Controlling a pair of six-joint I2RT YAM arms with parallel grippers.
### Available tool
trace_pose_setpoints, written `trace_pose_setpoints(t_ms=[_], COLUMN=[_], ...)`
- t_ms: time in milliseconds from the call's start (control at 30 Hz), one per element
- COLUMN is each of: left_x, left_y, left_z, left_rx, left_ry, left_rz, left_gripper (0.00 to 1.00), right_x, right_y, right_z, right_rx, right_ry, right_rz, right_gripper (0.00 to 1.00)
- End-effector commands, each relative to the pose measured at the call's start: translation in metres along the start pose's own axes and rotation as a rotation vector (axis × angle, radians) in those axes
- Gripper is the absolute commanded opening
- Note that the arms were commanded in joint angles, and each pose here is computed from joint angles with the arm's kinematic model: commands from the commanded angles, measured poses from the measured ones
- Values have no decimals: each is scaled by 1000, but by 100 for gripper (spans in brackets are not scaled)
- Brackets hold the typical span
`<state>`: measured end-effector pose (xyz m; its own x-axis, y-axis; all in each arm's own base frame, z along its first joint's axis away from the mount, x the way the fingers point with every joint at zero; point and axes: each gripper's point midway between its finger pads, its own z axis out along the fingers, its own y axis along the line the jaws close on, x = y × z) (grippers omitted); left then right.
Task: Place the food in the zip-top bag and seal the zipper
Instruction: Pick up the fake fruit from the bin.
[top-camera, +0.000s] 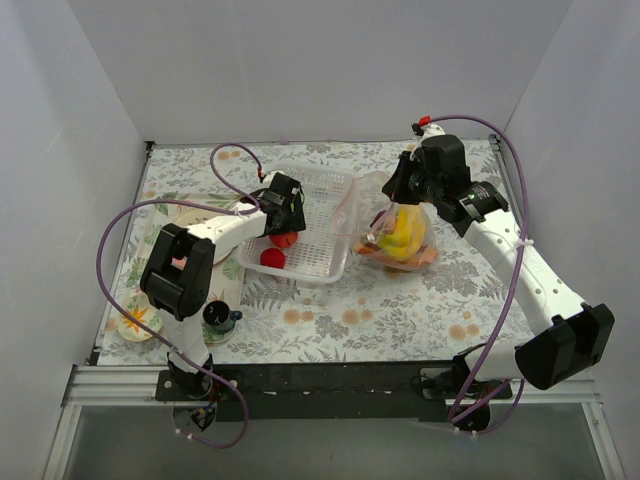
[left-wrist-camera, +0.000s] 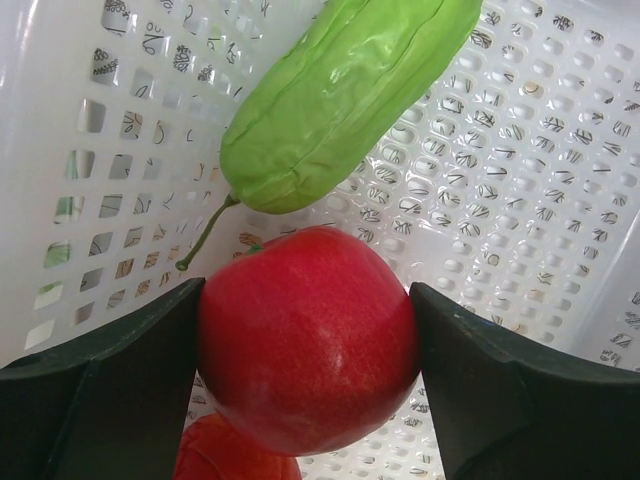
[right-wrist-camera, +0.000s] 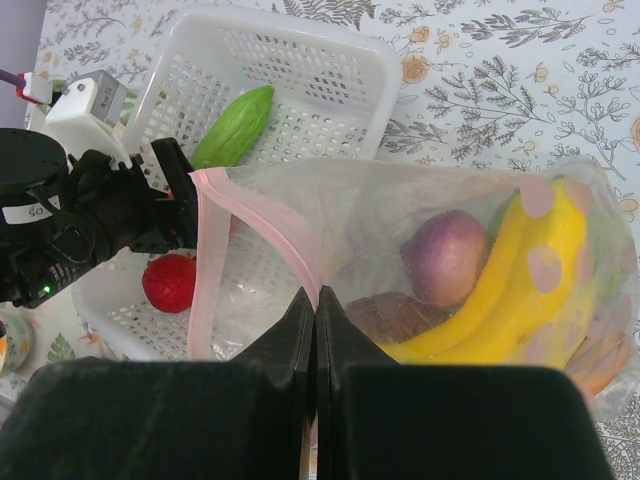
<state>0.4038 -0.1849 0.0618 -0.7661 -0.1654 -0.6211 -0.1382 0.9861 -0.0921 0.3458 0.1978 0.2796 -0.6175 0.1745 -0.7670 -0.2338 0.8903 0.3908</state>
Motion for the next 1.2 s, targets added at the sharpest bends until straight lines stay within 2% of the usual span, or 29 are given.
trace_pose_setpoints(t_ms=[0, 100, 167, 533, 633, 667, 733, 767, 900, 967, 1167], left_x=[-18, -14, -16, 18, 14, 9, -7, -20, -54, -64, -69], left_y=[-11, -14, -15, -11, -11, -12, -15, -19, -32, -41, -62], left_z=[-12, -18, -24, -13, -17, -20, -29, -36, -69, -93, -162], left_rx=[53, 81, 98, 68, 63, 69, 80, 91, 147, 212, 435], left_ry=[-42, -28, -38, 29, 4, -8, -50, -77, -146, -165, -169], left_rz=[-16, 3, 3, 43, 30, 32, 29, 31, 16, 7, -50], left_gripper=[68, 87, 90, 89, 80, 69, 58, 49, 32, 27, 25], right_x=[-20, -20, -20, -20, -17, -16, -15, -15, -13, -15, -16], right_y=[13, 13, 13, 13, 18, 17, 16, 16, 15, 16, 16], right_z=[-7, -8, -7, -7, -7, -7, -7, -6, -4, -5, -3], right_rx=[-43, -44, -44, -46, -73, -73, -70, -70, -66, -70, -63], right_ry=[-65, -66, -66, -69, -56, -53, -54, -53, -49, -54, -54], right_rz=[-12, -14, -14, -13, -12, -12, -10, -11, -9, -6, -4], right_gripper=[1, 1, 1, 1, 1, 1, 1, 1, 1, 1, 1])
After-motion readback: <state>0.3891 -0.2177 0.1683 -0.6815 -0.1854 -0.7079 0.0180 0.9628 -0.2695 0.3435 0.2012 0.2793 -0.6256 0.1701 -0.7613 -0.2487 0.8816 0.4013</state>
